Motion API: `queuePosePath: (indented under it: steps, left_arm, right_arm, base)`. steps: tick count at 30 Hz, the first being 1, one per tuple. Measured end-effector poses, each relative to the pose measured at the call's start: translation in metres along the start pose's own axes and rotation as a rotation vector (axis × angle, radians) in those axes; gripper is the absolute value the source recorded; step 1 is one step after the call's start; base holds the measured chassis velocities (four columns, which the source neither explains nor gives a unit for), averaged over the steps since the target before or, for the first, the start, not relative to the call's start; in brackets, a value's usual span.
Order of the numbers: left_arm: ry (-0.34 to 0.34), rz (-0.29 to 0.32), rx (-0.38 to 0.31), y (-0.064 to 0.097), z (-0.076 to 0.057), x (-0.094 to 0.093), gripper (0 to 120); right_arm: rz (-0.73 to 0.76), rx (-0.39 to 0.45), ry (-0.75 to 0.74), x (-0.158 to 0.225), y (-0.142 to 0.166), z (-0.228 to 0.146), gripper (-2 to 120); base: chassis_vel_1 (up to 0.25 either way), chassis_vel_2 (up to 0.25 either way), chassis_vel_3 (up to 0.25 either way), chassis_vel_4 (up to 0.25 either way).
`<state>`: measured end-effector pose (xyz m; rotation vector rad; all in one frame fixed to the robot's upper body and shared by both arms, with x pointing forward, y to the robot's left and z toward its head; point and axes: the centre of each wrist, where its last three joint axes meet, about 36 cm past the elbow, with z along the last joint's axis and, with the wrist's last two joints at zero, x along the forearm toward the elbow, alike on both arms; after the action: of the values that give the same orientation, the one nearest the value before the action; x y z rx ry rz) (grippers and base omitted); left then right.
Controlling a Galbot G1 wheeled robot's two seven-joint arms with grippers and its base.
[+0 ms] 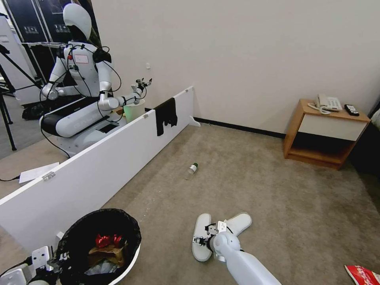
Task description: Pick up the trash bin, then pick up the garbage from the floor and place it into the trash bin.
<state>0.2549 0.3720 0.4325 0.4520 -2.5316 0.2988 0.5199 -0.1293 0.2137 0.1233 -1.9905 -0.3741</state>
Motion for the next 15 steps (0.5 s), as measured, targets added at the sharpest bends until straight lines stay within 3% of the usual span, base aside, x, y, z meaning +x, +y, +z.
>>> queuePosePath:
  steps: [6, 15]
  left_arm:
    - [-0.001, -0.002, -0.001, 0.001, 0.0008, -0.0001, 2]
    - [0.005, -0.005, -0.001, 0.0013, 0.0032, -0.0025, 2]
  right_arm:
    - [-0.003, 0.0, -0.009, -0.0059, -0.0054, -0.0007, 85]
    - [0.004, 0.008, -0.028, -0.0046, -0.01, 0.0039, 52]
  base:
    - [0.0, 0.0, 0.0, 0.0]
    - [0.0, 0.0, 0.0, 0.0]
